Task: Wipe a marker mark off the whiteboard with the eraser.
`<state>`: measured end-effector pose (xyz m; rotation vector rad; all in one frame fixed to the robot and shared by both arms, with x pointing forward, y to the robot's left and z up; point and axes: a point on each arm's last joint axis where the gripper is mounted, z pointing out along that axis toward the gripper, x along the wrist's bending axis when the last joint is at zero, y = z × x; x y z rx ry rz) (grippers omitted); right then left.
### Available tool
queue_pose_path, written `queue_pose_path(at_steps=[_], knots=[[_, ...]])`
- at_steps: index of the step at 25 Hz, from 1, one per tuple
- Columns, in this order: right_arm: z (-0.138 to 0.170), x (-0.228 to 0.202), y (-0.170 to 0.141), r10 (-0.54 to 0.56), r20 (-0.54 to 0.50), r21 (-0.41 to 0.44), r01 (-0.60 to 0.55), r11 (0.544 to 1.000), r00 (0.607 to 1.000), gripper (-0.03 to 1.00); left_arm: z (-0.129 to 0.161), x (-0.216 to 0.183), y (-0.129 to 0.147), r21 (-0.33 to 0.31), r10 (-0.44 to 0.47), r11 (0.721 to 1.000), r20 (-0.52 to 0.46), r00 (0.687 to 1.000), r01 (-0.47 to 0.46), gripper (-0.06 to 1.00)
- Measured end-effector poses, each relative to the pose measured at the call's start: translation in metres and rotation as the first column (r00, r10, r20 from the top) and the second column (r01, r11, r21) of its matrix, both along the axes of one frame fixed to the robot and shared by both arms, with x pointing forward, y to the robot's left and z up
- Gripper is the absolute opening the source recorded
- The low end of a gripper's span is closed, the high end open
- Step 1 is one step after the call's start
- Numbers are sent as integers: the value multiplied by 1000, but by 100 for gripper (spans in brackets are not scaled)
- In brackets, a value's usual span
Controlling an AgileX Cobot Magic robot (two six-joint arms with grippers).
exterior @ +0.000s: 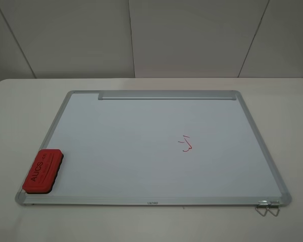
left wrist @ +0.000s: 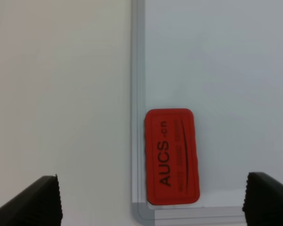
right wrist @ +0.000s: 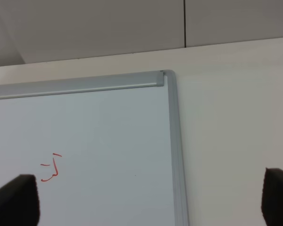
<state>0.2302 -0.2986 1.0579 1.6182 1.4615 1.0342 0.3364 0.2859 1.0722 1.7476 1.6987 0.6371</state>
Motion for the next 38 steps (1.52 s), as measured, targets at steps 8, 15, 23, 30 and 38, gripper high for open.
queue_pose_path(at_steps=[8,15,23,30,38], knots=[[0,0,0,0,0,0,0,1000,1000,83,6,-77,12,-64,-28,997,233,972,44,78],[0,0,0,0,0,0,0,1000,1000,83,-6,-100,17,-54,-36,997,222,974,49,78],[0,0,0,0,0,0,0,1000,1000,83,-19,-93,11,-41,-100,993,221,970,112,78],[0,0,0,0,0,0,0,1000,1000,83,-19,-93,11,-43,-104,992,226,969,117,78],[0,0,0,0,0,0,0,1000,1000,83,-19,-104,12,-20,-22,999,300,954,30,78]])
